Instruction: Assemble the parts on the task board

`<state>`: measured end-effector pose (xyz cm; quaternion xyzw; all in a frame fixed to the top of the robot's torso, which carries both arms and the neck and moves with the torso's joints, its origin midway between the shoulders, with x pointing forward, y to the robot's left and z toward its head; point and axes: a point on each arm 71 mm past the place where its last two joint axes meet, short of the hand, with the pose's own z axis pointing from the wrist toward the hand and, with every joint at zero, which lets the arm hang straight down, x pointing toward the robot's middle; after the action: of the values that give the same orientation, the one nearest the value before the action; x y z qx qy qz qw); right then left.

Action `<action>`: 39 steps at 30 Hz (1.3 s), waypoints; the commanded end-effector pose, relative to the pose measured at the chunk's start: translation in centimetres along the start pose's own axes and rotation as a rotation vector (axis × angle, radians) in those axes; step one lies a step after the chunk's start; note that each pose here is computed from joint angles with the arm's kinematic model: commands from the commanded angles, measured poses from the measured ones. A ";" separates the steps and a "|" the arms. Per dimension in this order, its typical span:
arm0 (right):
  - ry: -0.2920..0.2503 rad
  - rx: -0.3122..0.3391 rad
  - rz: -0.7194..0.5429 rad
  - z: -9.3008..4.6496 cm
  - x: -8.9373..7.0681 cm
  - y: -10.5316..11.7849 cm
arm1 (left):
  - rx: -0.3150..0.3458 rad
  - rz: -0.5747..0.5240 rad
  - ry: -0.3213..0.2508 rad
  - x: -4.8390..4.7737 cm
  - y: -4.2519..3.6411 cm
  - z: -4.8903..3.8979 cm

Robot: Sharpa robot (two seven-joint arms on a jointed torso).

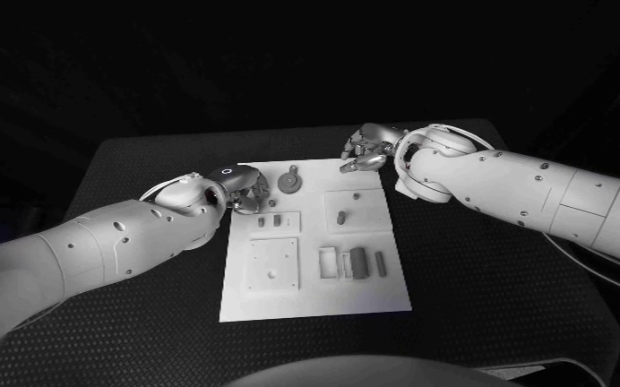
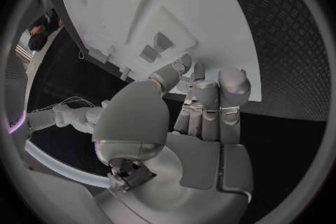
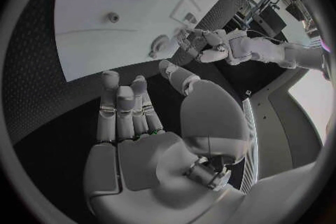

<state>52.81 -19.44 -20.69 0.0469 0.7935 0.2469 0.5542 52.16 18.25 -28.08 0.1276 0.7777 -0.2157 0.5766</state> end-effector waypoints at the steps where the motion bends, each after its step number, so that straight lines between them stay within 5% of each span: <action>1: -0.045 -0.012 0.029 -0.1 -0.4 -0.2 | -0.034 -0.037 0.004 -0.14 0.98 -0.45; 7: -0.060 -0.024 0.029 -0.2 -0.8 -0.7 | -0.067 -0.131 -0.037 -1.38 2.95 -1.41; 14: -0.042 -0.037 0.017 -0.8 -0.6 -1.8 | -0.124 -0.479 -0.128 -3.98 5.74 -2.85; 23: -0.034 -0.154 -0.048 -2.8 0.1 -3.0 | -0.060 -0.594 -0.163 -7.64 5.97 -4.53; 27: -0.041 -0.261 -0.113 -3.8 1.1 -3.1 | -0.056 -0.639 -0.160 -7.79 5.77 -4.95; 39: 0.002 -0.262 -0.266 -4.0 3.7 -3.8 | -0.021 -0.681 -0.143 -7.65 4.85 -4.84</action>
<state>48.75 -23.14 -24.41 -0.0897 0.7624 0.2825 0.5752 52.65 25.55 -20.60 -0.1577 0.7368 -0.3767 0.5388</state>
